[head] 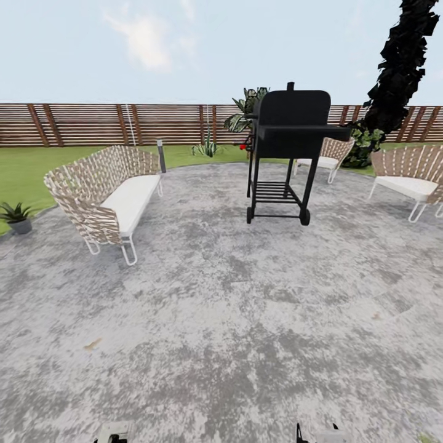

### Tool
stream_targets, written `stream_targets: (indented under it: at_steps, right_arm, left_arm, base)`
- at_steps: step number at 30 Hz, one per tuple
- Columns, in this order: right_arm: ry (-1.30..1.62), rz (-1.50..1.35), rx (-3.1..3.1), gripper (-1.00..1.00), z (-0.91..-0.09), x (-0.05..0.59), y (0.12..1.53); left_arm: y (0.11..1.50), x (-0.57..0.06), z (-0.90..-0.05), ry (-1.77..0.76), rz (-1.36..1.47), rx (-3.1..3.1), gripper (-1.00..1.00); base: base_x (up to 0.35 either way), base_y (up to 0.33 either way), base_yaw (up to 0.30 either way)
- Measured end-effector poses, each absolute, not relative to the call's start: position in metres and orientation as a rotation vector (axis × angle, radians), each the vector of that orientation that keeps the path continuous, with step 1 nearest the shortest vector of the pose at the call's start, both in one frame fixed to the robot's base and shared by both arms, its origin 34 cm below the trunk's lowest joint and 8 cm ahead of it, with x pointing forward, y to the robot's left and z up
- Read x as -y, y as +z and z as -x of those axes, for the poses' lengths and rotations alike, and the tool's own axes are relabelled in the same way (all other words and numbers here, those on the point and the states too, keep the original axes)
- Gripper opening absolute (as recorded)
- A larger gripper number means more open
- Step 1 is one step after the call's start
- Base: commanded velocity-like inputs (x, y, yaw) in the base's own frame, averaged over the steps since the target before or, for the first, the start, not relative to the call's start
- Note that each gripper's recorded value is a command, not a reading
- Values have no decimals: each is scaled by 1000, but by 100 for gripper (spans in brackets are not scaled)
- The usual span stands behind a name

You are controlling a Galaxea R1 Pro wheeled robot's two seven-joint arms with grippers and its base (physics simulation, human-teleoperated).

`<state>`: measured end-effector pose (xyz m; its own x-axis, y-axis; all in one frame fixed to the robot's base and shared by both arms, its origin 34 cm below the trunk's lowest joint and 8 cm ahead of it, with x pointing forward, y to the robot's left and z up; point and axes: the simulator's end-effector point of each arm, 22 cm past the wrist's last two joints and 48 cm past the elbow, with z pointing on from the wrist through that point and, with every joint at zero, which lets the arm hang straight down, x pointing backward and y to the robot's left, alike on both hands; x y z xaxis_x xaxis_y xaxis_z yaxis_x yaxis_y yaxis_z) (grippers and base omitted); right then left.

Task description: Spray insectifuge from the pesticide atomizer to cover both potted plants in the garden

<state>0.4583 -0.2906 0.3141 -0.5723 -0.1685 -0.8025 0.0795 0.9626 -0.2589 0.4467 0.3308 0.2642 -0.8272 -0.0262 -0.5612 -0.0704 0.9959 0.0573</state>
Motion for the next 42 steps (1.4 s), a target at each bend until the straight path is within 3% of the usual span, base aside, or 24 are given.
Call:
stream_targets:
  at_steps: [42]
  right_arm:
    - [-330,63,-2157,100,-457,291,314]
  left_arm:
    - [264,-329,-446,98,55,-2546,-100]
  base:
    - [340,4,0]
